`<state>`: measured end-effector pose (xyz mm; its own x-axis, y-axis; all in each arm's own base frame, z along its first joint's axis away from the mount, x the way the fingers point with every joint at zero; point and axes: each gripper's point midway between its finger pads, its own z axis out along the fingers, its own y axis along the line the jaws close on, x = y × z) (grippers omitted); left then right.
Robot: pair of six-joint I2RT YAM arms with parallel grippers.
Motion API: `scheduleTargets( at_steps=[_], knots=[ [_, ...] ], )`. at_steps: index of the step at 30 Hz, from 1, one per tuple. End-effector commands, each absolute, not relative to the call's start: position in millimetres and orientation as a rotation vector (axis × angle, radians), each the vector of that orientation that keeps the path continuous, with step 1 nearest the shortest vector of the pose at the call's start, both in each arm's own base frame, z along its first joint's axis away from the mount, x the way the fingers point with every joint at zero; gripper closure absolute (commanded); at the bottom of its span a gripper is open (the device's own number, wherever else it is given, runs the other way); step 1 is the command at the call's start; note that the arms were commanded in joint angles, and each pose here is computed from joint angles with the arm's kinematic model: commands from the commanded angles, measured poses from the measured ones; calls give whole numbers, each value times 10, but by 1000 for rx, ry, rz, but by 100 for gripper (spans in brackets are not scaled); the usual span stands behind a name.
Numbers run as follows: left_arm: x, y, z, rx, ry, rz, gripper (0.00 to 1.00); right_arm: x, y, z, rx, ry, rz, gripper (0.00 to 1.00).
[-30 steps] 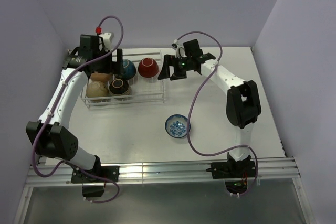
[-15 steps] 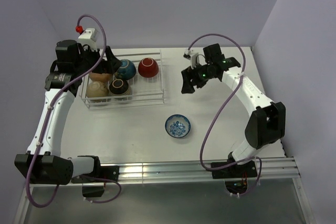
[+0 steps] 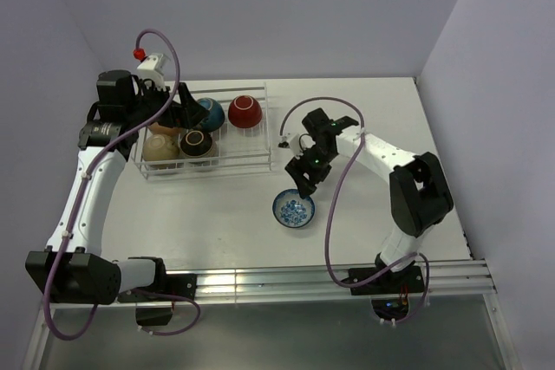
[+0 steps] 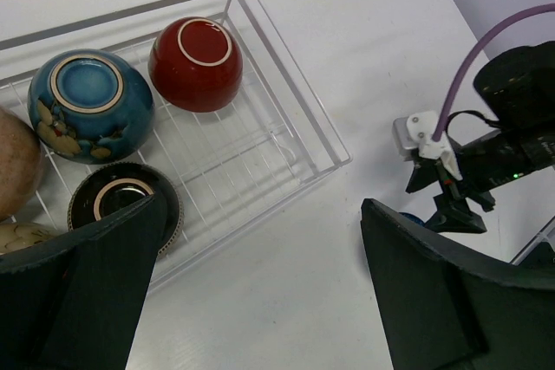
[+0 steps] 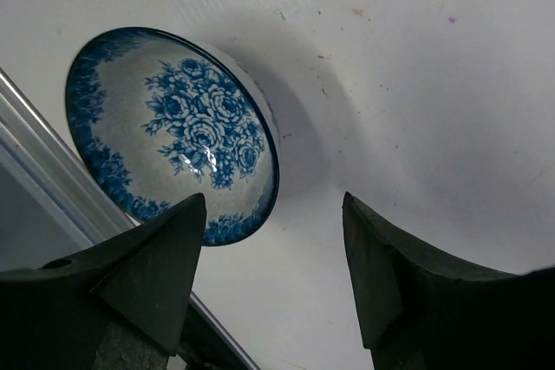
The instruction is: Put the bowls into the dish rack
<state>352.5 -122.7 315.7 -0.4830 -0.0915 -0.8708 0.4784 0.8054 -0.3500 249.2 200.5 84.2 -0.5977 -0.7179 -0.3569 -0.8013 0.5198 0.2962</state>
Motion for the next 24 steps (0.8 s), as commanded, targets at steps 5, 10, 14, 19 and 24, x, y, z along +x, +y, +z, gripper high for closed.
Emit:
scheduleTargets(
  at_steps=[5,10,14,19,24],
  knots=[
    [3488,-1270,3274,312,1919,-733,1,2454,2083,432,-1345,2641,623,35],
    [3492,-1278,3276,312,1916,-740,1,2452,2177,357,-1340,2648,688,53],
    [3493,-1291,3289,312,1914,-750,1,2355,2249,369,-1341,2642,793,79],
    [3471,-1354,3314,313,1892,-805,6,2164,2277,567,-1325,2622,1062,100],
    [3363,-1449,3397,345,1823,-879,7,2010,2311,1313,-1246,2390,1577,100]
  ],
)
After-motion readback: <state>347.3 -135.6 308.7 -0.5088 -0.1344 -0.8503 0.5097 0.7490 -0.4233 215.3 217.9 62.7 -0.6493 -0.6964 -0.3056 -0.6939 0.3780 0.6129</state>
